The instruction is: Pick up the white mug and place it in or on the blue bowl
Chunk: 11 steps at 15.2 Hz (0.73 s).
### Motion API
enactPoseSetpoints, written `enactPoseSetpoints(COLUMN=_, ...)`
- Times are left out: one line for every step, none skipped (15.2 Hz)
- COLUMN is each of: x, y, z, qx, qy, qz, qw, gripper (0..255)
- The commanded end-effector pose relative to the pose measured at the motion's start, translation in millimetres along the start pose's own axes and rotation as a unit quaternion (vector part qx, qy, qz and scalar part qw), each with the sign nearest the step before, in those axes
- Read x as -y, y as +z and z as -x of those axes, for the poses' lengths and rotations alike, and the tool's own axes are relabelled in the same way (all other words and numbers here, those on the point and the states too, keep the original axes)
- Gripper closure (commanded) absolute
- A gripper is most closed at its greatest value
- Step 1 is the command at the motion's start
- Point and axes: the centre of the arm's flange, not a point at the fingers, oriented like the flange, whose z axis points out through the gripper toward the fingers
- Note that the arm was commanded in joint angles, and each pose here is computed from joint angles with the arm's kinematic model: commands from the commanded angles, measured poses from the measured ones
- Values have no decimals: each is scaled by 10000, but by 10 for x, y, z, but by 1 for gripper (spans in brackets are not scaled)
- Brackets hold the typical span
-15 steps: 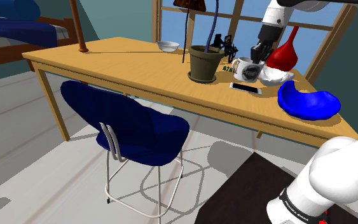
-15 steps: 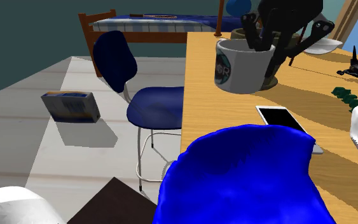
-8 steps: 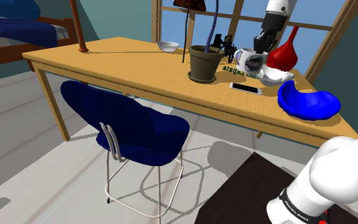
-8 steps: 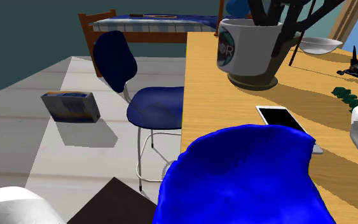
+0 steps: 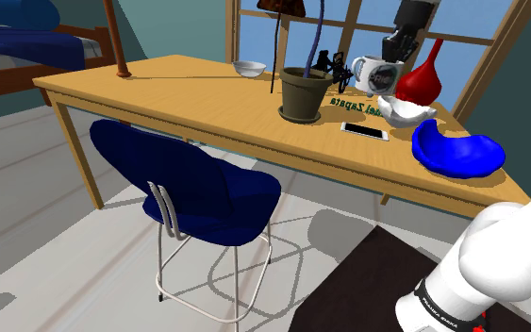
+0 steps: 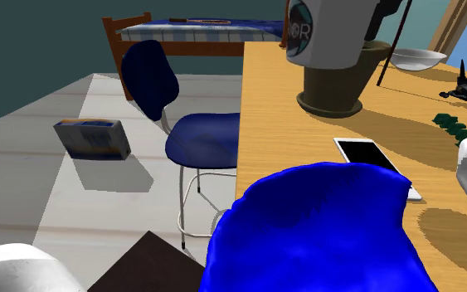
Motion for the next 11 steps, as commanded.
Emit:
enactPoseSetpoints(x=-64, y=-59, z=112, qx=0, qy=-1, qz=0, qw=10000, gripper=255)
enactPoseSetpoints(x=-132, y=-72, z=225, qx=0, qy=-1, qz=0, qw=10000, gripper=255)
enactPoseSetpoints(x=-200, y=-85, z=337, qx=0, qy=-1, qz=0, qw=10000, gripper=255)
enactPoseSetpoints(x=-268, y=-97, z=449, qx=0, qy=-1, qz=0, qw=10000, gripper=255)
enactPoseSetpoints(x=-336, y=-110, z=562, qx=0, qy=-1, qz=0, qw=10000, gripper=255)
enactPoseSetpoints(x=-404, y=-122, z=674, qx=0, qy=-1, qz=0, qw=10000, gripper=255)
enactPoseSetpoints(x=-472, y=-135, z=787, qx=0, qy=-1, qz=0, qw=10000, gripper=255)
enactPoseSetpoints(x=-540, y=-147, z=899, qx=0, qy=-1, qz=0, qw=10000, gripper=255)
enactPoseSetpoints(x=-608, y=-160, z=1011, qx=0, qy=-1, qz=0, qw=10000, gripper=255)
enactPoseSetpoints(x=-676, y=-172, z=1124, qx=0, qy=-1, qz=0, qw=10000, gripper=255)
enactPoseSetpoints(x=-745, y=-185, z=1236, qx=0, qy=-1, qz=0, qw=10000, gripper=255)
